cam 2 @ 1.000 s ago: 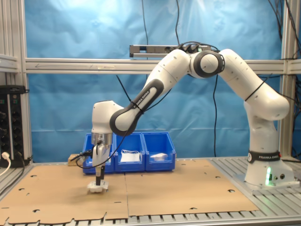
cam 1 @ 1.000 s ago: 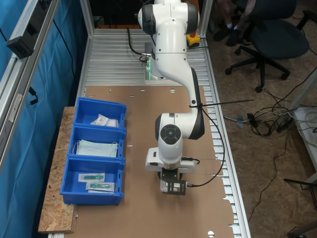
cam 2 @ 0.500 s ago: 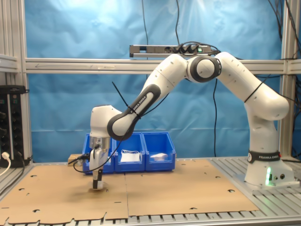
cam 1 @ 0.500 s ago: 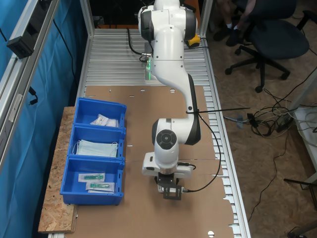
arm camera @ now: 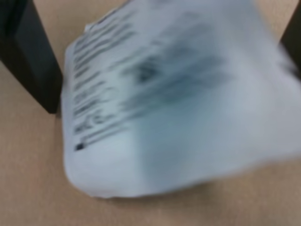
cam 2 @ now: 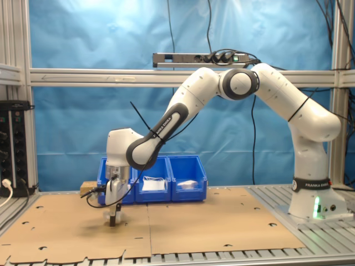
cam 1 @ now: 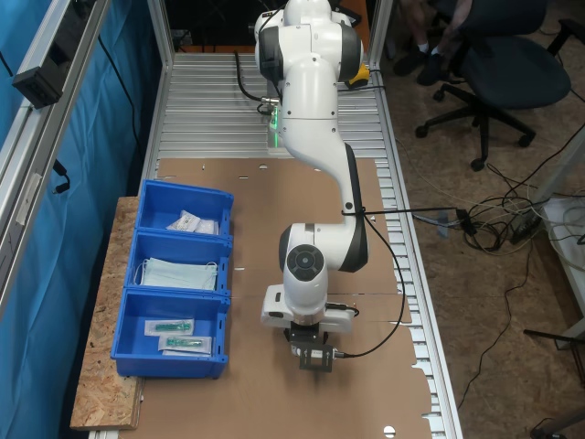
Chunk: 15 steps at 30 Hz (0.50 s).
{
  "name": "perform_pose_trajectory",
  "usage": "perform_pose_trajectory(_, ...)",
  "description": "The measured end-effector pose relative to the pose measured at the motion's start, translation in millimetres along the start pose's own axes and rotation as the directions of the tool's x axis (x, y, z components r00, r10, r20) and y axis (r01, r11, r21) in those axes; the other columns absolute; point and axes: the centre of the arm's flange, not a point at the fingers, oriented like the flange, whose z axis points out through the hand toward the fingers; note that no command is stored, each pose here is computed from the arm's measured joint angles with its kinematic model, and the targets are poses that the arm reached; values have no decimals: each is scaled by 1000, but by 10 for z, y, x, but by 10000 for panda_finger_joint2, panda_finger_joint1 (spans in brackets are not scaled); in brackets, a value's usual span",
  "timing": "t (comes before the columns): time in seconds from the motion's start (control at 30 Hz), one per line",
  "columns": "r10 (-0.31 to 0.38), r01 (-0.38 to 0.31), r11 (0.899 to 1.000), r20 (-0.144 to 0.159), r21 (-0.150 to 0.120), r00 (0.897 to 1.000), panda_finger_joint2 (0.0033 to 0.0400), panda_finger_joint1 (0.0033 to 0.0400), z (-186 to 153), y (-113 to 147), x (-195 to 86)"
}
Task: Pick and place sorting task of medical equipment.
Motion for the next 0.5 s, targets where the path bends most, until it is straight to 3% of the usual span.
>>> perform_pose_trajectory(0.5, 1, -1, 1000, 0, 0, 1000, 400, 400, 24, 5, -3)
